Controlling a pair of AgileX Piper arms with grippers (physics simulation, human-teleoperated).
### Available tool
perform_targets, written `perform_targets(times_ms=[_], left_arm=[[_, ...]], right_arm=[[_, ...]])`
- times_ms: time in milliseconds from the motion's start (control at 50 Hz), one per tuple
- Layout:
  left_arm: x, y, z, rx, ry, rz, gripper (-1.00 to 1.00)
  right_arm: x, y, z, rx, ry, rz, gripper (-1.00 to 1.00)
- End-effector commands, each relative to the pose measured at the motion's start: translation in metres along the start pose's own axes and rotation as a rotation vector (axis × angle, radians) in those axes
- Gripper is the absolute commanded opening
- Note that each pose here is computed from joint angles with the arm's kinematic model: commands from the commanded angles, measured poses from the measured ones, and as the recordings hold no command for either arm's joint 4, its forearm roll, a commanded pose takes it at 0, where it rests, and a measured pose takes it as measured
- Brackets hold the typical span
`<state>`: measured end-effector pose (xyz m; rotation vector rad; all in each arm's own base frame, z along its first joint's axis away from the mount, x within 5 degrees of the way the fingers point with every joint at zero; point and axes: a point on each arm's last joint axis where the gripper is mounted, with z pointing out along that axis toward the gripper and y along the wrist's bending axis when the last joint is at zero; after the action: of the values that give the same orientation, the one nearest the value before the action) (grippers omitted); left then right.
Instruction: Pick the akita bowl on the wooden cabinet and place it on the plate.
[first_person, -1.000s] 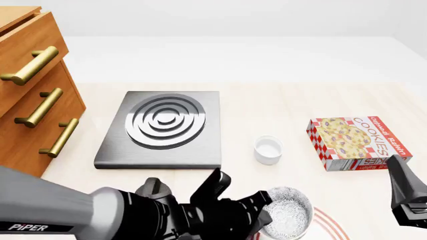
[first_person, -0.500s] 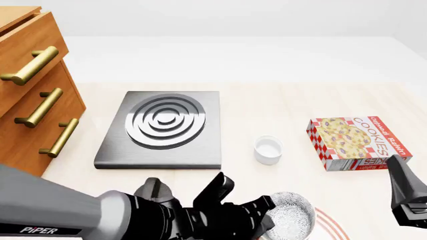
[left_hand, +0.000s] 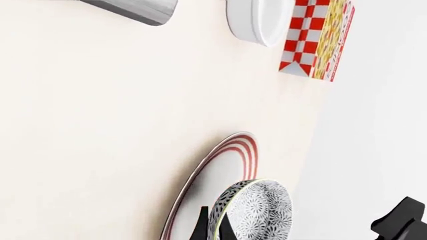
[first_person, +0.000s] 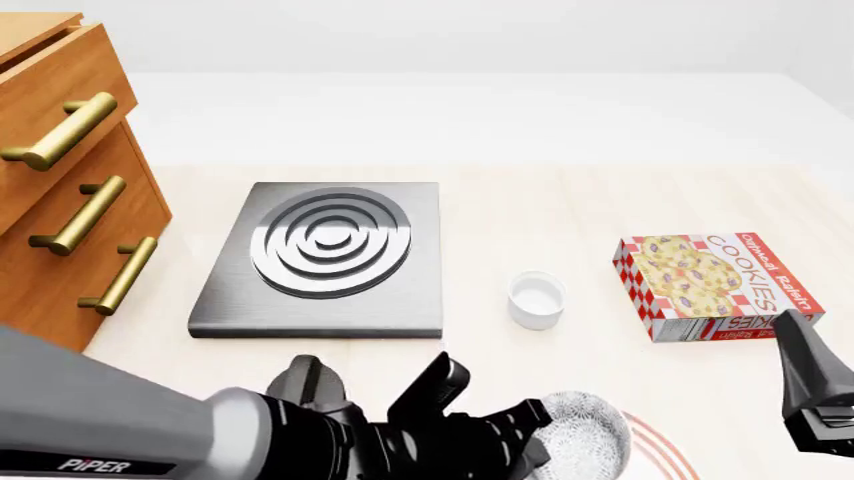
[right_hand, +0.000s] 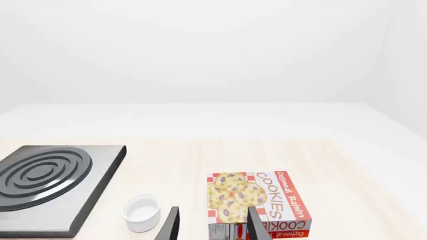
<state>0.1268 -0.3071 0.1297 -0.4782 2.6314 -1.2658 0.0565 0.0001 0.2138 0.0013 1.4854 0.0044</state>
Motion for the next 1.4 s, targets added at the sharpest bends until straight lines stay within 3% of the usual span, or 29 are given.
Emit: perform_targets(times_ms=[20,1120,1140,1400], left_arm=[[0.002,-0.001,0.002,0.010,0.004,-0.002,-1.00],[0.007,0.000,0.002,0.025,0.015,-0.007,-1.00],[0.007,-0.001,0.002,0.026,0.015,-0.003,1.00],[0.010,-0.008,0.002,0.037,0.023,0.028,1.00]], right_arm=[[0.000,0.000,0.000,0.000,0.000,0.000,1.00],[0.000,0.000,0.000,0.000,0.000,0.000,1.00],[0.000,0.000,0.000,0.002,0.001,0.000,1.00],[0.000,0.000,0.000,-0.001,0.000,0.000,1.00]])
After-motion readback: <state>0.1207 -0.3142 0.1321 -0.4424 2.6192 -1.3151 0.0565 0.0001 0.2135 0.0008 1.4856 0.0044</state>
